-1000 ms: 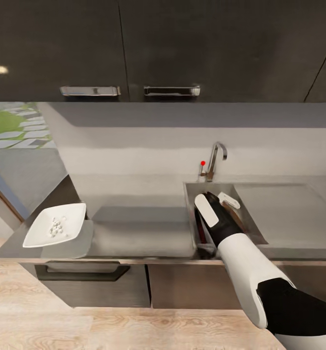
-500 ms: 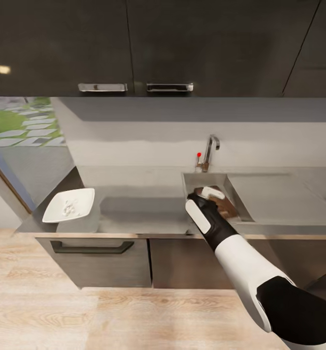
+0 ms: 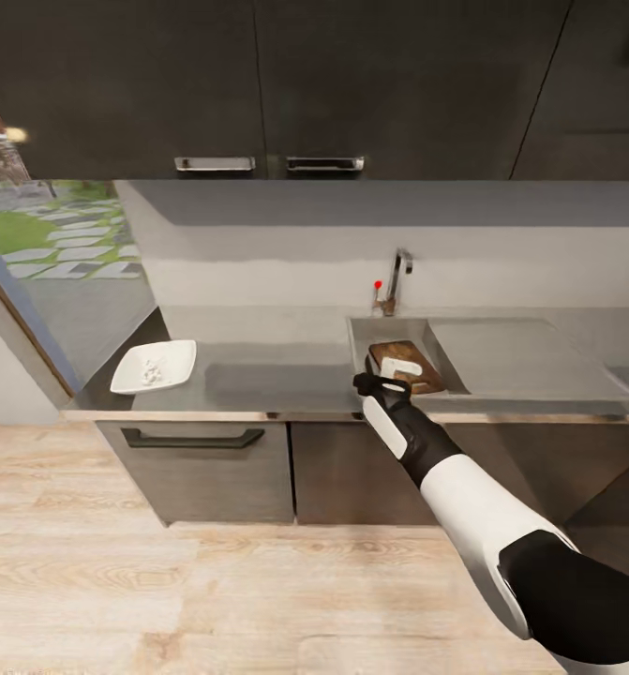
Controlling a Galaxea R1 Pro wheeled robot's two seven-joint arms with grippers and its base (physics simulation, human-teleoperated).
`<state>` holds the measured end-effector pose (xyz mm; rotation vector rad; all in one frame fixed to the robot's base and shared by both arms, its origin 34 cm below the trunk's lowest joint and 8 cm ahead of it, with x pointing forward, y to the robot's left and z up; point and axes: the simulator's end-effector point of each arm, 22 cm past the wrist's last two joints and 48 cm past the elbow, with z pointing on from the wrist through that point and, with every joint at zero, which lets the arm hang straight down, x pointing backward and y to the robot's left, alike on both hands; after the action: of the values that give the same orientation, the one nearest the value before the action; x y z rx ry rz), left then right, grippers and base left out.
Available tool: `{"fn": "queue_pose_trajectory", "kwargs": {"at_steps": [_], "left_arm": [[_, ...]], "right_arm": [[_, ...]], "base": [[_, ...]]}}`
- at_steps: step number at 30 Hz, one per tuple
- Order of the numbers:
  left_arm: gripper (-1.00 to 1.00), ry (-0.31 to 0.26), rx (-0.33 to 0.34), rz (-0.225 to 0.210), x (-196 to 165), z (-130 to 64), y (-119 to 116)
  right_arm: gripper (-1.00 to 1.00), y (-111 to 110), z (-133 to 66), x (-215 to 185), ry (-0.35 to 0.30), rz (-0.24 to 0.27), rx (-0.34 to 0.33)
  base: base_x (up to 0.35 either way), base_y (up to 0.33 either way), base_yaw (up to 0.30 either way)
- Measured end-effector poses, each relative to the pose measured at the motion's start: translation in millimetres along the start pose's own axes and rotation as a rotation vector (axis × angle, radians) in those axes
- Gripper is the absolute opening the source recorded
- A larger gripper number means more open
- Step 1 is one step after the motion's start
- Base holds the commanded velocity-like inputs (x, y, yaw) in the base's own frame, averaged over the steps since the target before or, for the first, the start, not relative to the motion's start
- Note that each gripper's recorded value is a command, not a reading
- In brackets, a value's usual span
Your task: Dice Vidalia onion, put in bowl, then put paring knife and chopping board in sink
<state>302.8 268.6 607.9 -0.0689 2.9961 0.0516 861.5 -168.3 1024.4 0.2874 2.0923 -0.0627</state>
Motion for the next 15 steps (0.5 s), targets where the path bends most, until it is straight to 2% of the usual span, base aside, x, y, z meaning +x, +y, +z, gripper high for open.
{"fn": "queue_pose_trajectory", "kwargs": {"at_steps": [11, 15], "left_arm": [[1.0, 0.0, 0.0, 0.0, 0.0, 0.0, 0.0], [1.0, 0.0, 0.0, 0.0, 0.0, 0.0, 0.0]], "right_arm": [[1.0, -0.5, 0.8, 2.3, 0.004, -0.003, 0.0], [1.0, -6.1, 7.5, 19.7, 0.025, -0.005, 0.006]], "base": [[-0.335, 0.0, 0.0], [-0.335, 0.0, 0.0]]}}
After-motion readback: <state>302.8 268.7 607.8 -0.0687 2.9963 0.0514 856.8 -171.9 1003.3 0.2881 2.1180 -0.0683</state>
